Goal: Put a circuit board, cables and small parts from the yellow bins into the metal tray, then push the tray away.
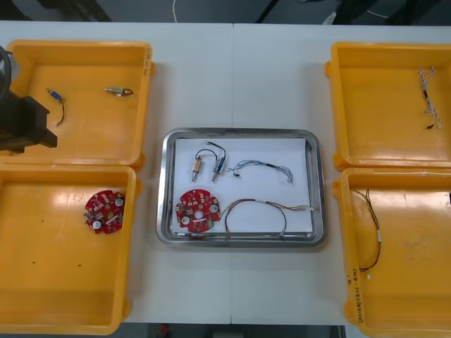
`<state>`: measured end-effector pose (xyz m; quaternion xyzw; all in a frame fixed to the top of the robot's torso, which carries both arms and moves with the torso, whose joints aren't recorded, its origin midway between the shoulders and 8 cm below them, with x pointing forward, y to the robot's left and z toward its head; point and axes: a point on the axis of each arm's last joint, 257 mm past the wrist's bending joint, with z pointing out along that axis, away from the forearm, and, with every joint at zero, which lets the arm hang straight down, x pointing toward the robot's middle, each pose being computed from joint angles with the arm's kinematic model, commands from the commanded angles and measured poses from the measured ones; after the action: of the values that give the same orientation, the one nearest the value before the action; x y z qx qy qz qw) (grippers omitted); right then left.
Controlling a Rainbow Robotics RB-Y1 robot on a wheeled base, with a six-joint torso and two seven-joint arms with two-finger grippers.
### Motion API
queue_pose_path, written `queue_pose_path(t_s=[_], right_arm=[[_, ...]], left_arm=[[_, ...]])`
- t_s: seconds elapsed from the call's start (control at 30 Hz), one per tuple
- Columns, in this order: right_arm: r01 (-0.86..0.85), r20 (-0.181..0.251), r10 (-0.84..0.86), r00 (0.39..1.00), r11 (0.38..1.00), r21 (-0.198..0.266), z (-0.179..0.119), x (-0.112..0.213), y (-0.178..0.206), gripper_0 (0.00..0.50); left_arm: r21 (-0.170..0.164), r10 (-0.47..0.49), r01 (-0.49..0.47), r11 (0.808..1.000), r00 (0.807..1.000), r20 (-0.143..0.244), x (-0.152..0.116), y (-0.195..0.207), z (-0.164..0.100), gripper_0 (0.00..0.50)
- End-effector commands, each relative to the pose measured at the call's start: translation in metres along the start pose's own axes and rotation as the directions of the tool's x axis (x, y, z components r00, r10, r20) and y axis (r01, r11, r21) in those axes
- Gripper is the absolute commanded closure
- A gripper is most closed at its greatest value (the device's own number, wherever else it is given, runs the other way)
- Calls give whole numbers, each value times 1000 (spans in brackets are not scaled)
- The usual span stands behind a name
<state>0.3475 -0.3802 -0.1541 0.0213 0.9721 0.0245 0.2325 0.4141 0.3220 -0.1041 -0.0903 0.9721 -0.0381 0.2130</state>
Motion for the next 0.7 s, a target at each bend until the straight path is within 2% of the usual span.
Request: queue_pose_path(t_s=[0.03, 0.2, 0.27, 0.4, 0.6, 0.7], right_arm=[[112, 9, -112, 994, 994, -7, -16, -14, 21, 0], [197, 23, -196, 980, 979, -47, -22, -25, 47, 0], [252, 31, -251, 968, 965, -66, -25, -28, 64, 0], [354, 48, -352, 935, 933, -69, -28, -31, 89, 0], [518, 54, -515, 856, 850, -95, -27, -30, 136, 0], [612, 56, -610, 790, 784, -102, -27, -25, 163, 0]], left_arm=[[-52, 62, -60, 997, 998, 22, 5, 32, -16, 0], [-54, 71, -71, 996, 997, -2, 18, 50, -13, 0], [-67, 73, -74, 995, 997, -10, 23, 57, -12, 0], [-81, 79, -79, 994, 997, -12, 30, 65, -13, 0], [-65, 85, -85, 994, 996, -2, 36, 70, -10, 0], [-58, 101, -100, 993, 995, 12, 38, 70, -10, 0]])
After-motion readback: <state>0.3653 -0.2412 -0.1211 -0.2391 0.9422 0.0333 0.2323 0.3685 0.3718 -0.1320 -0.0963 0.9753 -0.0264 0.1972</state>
